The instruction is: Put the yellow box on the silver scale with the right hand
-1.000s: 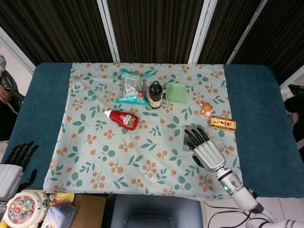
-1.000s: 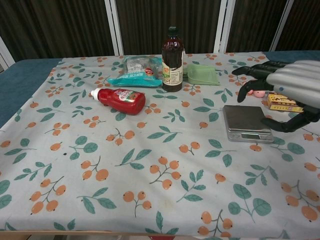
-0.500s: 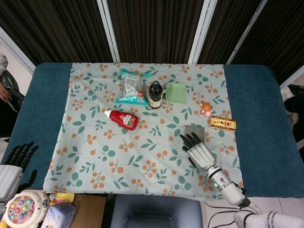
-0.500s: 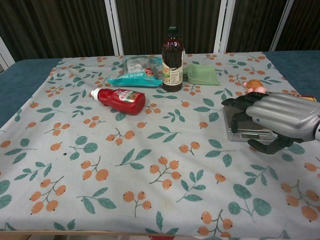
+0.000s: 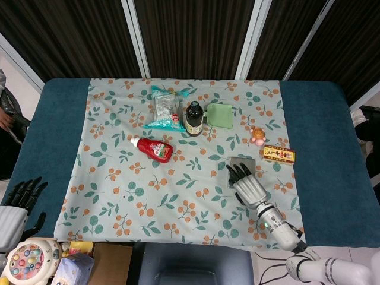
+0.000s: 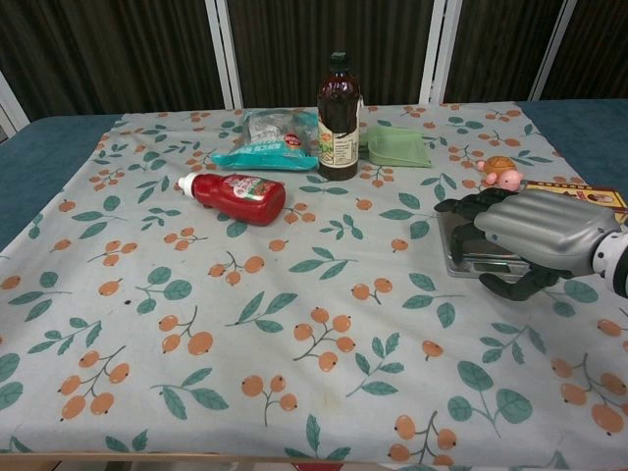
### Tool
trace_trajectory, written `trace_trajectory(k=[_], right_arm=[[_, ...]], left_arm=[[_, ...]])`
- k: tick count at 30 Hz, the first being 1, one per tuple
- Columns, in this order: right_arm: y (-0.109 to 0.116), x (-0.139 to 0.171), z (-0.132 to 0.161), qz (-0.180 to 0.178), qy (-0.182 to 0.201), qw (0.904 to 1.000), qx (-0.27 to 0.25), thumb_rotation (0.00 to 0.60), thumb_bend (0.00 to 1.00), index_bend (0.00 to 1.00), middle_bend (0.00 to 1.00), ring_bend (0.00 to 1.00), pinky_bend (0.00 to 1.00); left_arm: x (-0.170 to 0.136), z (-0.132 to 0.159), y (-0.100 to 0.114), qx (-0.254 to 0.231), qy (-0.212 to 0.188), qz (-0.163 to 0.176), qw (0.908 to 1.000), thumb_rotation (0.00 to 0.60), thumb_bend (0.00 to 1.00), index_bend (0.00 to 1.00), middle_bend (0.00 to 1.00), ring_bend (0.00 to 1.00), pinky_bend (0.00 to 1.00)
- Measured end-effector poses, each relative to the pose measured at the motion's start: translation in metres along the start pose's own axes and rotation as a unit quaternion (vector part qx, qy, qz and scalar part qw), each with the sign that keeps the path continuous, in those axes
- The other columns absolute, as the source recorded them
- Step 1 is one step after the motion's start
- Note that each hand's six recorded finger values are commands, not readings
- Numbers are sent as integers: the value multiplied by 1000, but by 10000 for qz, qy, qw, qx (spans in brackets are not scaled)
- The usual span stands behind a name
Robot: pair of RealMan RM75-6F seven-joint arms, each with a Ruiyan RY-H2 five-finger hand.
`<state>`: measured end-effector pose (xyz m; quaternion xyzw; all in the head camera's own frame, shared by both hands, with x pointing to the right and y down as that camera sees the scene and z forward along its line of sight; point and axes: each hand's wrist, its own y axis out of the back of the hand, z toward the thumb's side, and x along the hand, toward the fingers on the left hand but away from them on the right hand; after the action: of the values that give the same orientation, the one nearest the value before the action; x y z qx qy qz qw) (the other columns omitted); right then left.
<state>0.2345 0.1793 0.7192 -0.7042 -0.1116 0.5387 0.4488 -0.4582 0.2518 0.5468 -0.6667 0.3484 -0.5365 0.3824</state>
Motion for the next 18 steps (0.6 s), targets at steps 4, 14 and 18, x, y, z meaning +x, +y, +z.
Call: trace_trajectory(k=[4, 14, 18], right_arm=[[0, 0, 1, 5, 11, 10000, 4, 600, 602, 478, 0, 0, 0], [-2, -2, 1, 50, 16, 10000, -12, 600, 602, 470, 0, 0, 0], [-2, -2, 2, 54, 38, 10000, -11, 600, 602, 463, 0, 0, 0]], left_arm=[[0, 0, 0, 1, -3, 5, 10000, 600, 490, 0, 0, 0, 93], [-2, 1, 0, 29, -13, 15, 10000, 600, 489, 0, 0, 0, 92], [-2, 1, 0, 33, -23, 20, 10000, 600, 489, 0, 0, 0, 93]])
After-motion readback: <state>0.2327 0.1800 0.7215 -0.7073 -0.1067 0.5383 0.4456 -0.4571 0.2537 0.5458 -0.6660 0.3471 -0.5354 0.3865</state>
